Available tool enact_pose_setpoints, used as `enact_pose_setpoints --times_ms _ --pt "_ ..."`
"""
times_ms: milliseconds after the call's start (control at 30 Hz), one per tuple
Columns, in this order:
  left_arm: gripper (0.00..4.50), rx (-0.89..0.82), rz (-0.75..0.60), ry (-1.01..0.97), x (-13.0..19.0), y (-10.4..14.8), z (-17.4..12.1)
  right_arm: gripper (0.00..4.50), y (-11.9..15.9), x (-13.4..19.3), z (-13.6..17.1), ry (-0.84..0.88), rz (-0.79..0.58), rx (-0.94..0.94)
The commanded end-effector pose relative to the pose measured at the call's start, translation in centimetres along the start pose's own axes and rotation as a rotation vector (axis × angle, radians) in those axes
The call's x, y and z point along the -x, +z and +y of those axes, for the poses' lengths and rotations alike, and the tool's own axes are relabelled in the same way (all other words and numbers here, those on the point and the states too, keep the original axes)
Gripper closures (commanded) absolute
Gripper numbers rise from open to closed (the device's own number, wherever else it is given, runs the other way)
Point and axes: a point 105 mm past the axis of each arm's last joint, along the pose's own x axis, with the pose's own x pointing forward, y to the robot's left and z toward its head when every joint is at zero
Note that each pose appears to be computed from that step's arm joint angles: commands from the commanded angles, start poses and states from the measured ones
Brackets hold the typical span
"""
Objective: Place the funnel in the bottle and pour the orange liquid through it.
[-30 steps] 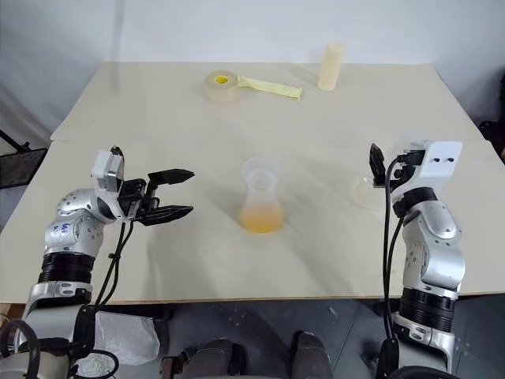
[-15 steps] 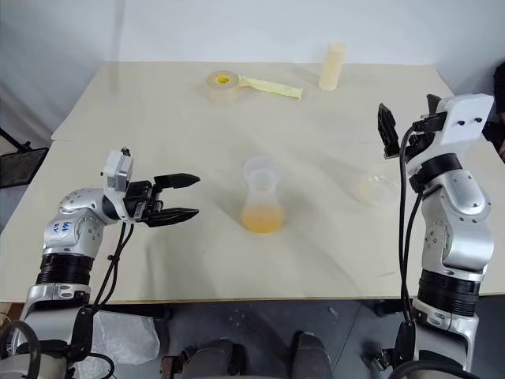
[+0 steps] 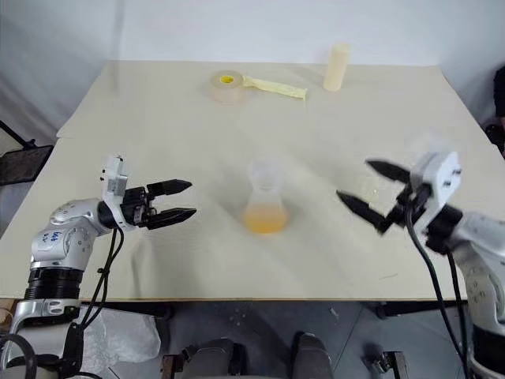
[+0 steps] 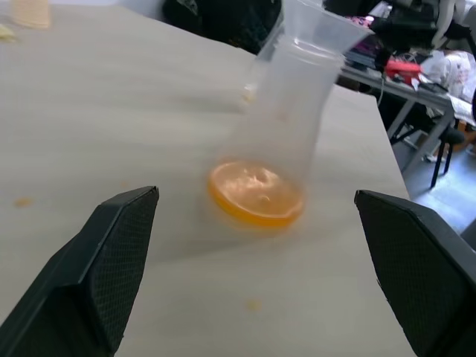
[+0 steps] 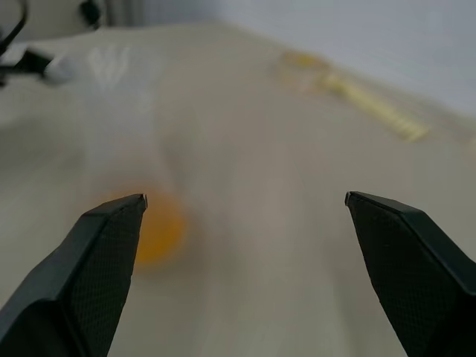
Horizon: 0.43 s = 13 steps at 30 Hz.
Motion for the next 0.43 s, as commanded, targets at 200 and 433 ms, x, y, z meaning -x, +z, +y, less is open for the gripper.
enact_pose_setpoints --times_ms 200,433 --pt "0.0 -0.113 0.059 -0.054 0.9 -0.7 -0.9 0.03 -4.1 2.3 1.6 0.1 0.119 0.037" --pt "0.0 -0.181 0.039 -0.022 1.3 -0.1 -0.9 0.03 -4.6 2.0 1.4 0.084 0.092 0.035"
